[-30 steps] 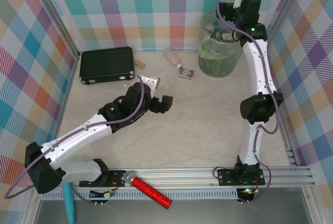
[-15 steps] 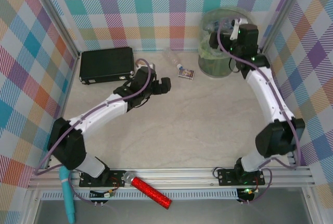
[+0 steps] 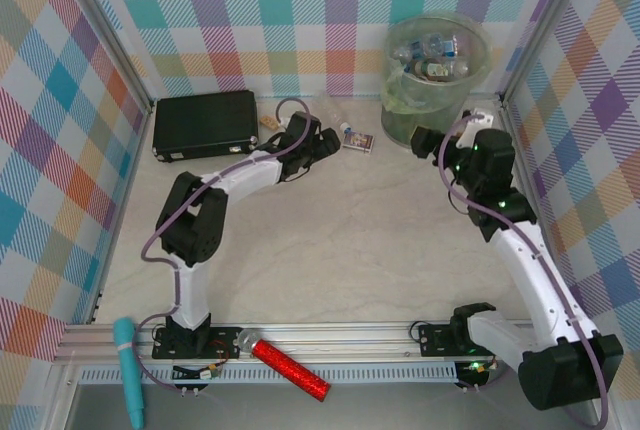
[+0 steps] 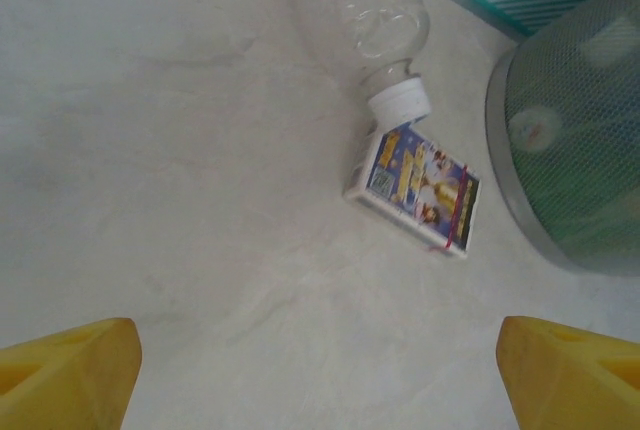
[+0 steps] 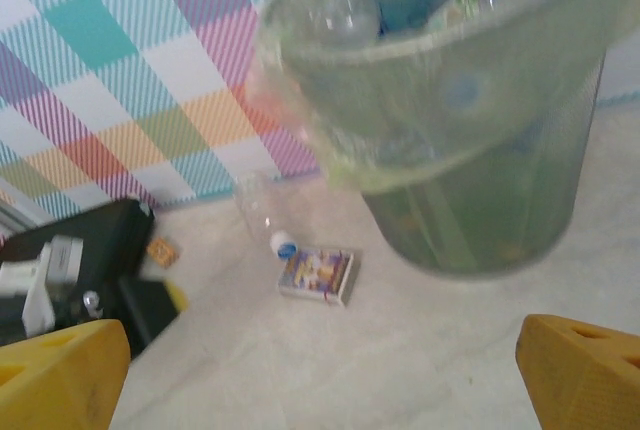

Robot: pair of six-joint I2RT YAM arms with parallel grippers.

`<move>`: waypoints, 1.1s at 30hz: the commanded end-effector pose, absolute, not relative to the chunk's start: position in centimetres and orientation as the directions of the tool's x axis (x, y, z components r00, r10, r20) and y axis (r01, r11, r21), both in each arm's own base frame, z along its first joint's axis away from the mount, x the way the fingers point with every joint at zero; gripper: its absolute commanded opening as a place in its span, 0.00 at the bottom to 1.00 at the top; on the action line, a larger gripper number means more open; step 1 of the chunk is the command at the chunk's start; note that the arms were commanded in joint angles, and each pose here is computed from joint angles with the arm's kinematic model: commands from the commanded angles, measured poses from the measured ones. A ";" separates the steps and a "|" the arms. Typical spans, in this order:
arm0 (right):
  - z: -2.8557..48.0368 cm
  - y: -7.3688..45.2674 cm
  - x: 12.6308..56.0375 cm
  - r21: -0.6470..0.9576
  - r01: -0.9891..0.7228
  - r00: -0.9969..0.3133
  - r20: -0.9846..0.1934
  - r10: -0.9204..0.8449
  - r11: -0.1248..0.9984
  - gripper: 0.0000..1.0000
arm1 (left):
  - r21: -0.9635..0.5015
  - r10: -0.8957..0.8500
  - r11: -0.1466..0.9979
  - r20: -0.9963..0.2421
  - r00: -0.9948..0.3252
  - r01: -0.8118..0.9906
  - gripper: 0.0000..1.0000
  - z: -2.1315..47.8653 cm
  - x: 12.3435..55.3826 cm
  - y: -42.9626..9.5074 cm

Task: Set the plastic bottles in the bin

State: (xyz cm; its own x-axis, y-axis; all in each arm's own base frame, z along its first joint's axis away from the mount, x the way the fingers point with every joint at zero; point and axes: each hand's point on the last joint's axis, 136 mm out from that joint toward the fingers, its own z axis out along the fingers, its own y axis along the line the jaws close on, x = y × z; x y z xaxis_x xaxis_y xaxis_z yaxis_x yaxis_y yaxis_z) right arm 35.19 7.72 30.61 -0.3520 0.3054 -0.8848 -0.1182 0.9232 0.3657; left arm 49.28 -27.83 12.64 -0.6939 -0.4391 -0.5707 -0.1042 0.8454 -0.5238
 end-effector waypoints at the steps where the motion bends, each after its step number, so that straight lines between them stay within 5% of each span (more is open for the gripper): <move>1: 29.1 8.5 34.4 0.426 -0.145 -0.363 -0.862 0.352 0.893 0.99 | -0.598 -0.495 0.798 -0.582 -0.645 -0.073 0.91 13.7 52.1 -29.5; 25: 26.2 9.7 33.4 0.518 -0.177 -0.406 -0.813 0.418 0.837 0.99 | -0.724 -0.649 0.677 -0.500 -0.574 -0.135 0.77 5.5 62.3 -33.7; 33: 26.1 9.8 33.6 0.530 -0.177 -0.408 -0.806 0.428 0.830 0.99 | -0.734 -0.665 0.658 -0.461 -0.587 -0.170 0.62 4.0 62.7 -33.4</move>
